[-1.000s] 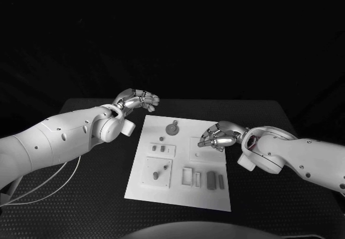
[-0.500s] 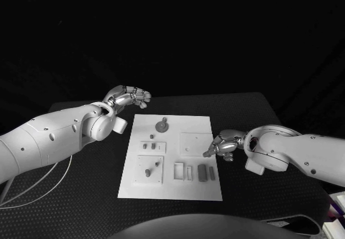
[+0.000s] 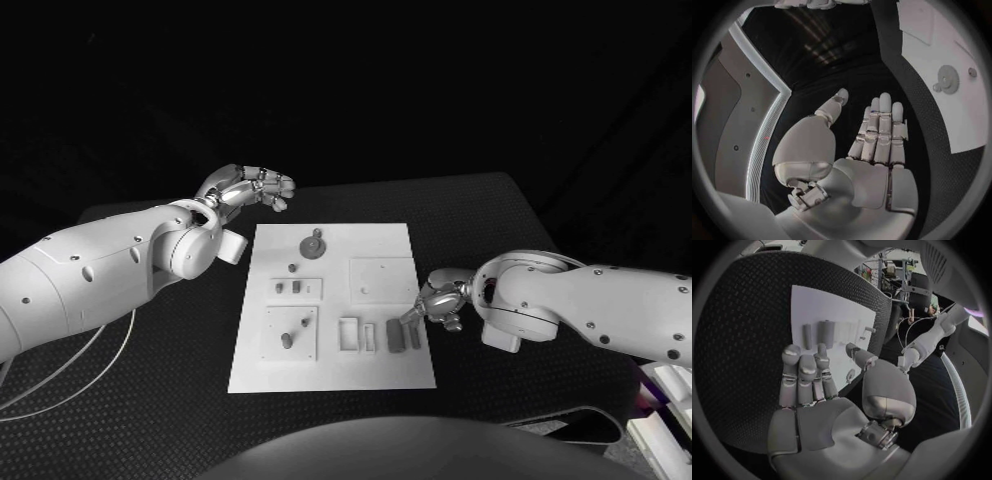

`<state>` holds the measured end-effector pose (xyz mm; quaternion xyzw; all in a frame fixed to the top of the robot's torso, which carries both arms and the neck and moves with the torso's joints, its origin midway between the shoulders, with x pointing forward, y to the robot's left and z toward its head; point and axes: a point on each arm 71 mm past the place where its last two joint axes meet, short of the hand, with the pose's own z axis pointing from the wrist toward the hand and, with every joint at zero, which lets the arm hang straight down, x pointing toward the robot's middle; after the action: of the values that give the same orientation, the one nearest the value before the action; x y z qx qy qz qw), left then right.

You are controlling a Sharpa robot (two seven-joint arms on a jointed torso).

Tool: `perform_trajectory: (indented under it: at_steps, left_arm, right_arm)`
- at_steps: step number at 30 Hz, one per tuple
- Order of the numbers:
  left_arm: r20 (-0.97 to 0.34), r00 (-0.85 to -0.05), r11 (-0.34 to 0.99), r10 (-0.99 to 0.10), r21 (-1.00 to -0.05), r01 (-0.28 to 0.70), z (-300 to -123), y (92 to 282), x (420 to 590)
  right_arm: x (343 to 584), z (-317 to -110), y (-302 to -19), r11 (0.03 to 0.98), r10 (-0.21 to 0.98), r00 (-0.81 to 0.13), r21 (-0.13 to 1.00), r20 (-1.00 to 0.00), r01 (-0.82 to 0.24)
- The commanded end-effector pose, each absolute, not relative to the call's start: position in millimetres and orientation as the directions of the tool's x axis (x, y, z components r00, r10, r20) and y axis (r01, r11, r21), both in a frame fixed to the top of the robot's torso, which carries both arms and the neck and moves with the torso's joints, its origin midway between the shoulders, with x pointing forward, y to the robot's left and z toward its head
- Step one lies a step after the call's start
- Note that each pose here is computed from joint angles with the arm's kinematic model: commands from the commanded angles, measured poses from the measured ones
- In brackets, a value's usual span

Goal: Assemble the parts on the task board

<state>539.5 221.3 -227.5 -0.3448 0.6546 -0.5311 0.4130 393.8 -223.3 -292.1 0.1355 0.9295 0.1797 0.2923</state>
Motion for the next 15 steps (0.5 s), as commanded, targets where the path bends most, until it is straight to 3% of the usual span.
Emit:
perform_trajectory:
  at_steps: [1,15]
  left_arm:
    - [-0.16,-0.435,0.184,-0.886,-0.983,-0.014,-226.8,218.3,538.5]
    - [-0.157,-0.441,0.181,-0.884,-0.983,-0.013,-226.3,217.6,537.4]
  right_arm:
    - [396.1,-293.0,-221.5,0.911,0.345,-0.775,0.386,-0.529,0.142]
    - [393.2,-313.2,-209.4,0.921,0.317,-0.808,0.364,-0.497,0.138]
